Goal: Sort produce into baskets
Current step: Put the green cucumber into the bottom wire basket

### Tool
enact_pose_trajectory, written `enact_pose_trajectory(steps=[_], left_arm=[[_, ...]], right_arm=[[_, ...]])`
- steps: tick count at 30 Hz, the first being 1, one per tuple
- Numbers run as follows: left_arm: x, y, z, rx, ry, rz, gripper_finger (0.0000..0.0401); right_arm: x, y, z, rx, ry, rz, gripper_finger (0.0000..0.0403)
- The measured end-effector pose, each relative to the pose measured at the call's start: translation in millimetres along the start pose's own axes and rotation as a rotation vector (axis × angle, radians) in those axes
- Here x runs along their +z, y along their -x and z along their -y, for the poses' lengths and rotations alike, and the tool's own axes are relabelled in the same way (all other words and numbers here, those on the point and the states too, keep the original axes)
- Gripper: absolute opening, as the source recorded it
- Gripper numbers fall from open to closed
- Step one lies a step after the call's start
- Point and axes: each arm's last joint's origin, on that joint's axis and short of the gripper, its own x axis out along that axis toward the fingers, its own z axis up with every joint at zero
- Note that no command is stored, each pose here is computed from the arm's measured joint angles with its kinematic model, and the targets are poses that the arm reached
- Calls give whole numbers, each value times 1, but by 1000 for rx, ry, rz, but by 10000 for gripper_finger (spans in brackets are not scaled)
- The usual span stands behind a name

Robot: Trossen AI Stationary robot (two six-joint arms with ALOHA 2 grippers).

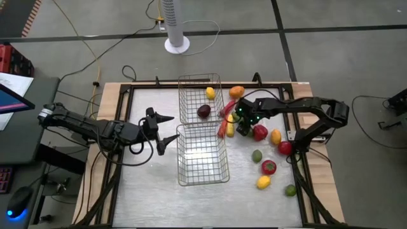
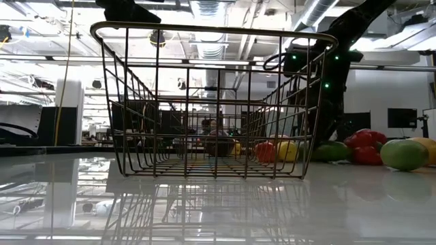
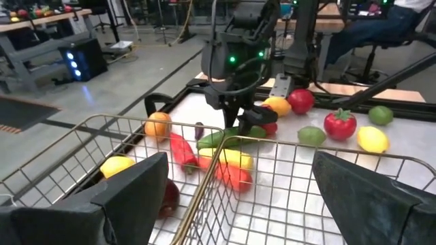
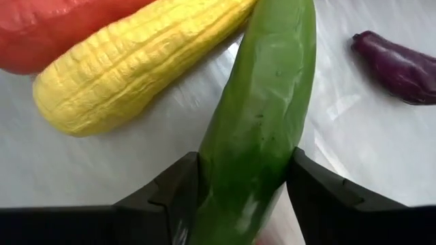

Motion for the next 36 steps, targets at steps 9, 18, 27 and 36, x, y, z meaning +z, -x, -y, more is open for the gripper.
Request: enact_pose_trajectory(steps=[9,18,27,36], left_arm=[[0,0,0,1,-4,0,352],[0,0,0,2,-5,0,352],[0,0,0,3,-5,-1,352],[0,0,0,3,-10,-2,352]], right_arm=[[29,49,-14,-134,81,31,223],[41,103,-57,-314,158,194,226],[37,130,-132,95,422,433,230],[25,142,-163,197,535,546,231]])
